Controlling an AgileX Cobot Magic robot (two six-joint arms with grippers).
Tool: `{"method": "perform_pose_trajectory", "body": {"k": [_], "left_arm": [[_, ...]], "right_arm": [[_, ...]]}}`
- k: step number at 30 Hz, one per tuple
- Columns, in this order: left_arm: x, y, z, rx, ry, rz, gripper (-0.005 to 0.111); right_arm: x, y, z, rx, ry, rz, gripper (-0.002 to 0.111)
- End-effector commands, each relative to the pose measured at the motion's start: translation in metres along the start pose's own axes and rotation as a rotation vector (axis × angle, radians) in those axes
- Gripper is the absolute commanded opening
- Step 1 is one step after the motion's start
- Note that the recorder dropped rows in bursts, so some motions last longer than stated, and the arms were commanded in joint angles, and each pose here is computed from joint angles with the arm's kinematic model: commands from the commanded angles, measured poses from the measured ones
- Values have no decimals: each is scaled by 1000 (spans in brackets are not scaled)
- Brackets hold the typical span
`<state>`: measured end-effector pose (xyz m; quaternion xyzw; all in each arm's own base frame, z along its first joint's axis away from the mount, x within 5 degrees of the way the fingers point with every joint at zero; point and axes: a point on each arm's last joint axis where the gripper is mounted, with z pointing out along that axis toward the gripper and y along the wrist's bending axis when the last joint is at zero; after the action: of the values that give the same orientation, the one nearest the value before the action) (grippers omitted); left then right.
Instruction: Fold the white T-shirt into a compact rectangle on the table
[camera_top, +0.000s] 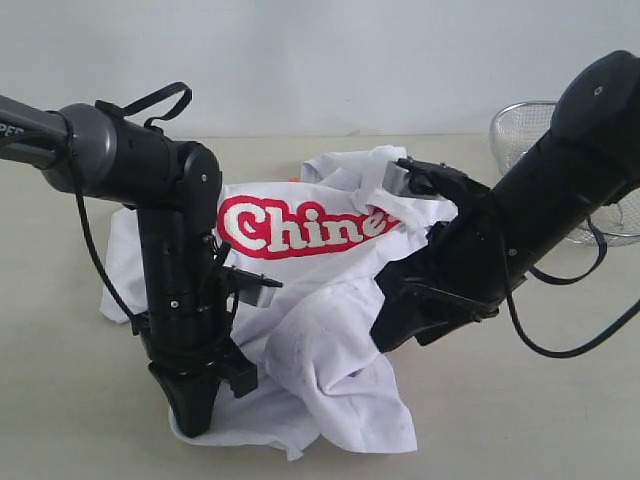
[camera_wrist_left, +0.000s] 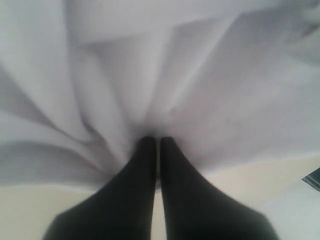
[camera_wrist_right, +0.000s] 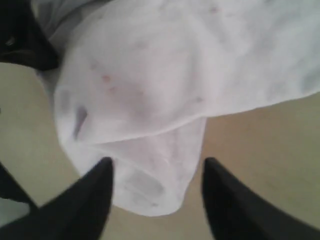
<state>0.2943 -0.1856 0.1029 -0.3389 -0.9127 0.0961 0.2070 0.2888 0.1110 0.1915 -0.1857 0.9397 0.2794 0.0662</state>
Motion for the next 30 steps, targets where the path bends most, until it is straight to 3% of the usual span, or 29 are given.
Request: {"method": "perform_pose_trajectory", "body": {"k": [1,6,11,14,20,25,27,30], "left_arm": [[-2,2,4,-11,-25,15,5],[-3,0,4,11,-35,19,5],[-3,-1,4,22,-37,25,5],[-3,-1,4,23,-35,25,5],[-3,-2,4,31,-39,21,5],[-3,-2,4,31,-39,21,5],[-3,-2,4,31,-39,21,5],[-3,-2,4,31,-39,21,5]], "right_arm": [[2,18,0,-93,28,22,73],[2,55,23,-73,36,-80,56],[3,79,43,51,-13,-200,56],[2,82,47,127,-32,-236,56],[2,75,68,158,-8,-230,56],[5,60,94,186,60,-140,52],[5,58,94,203,67,-138,41],[5,59,86,236,56,-165,7]]}}
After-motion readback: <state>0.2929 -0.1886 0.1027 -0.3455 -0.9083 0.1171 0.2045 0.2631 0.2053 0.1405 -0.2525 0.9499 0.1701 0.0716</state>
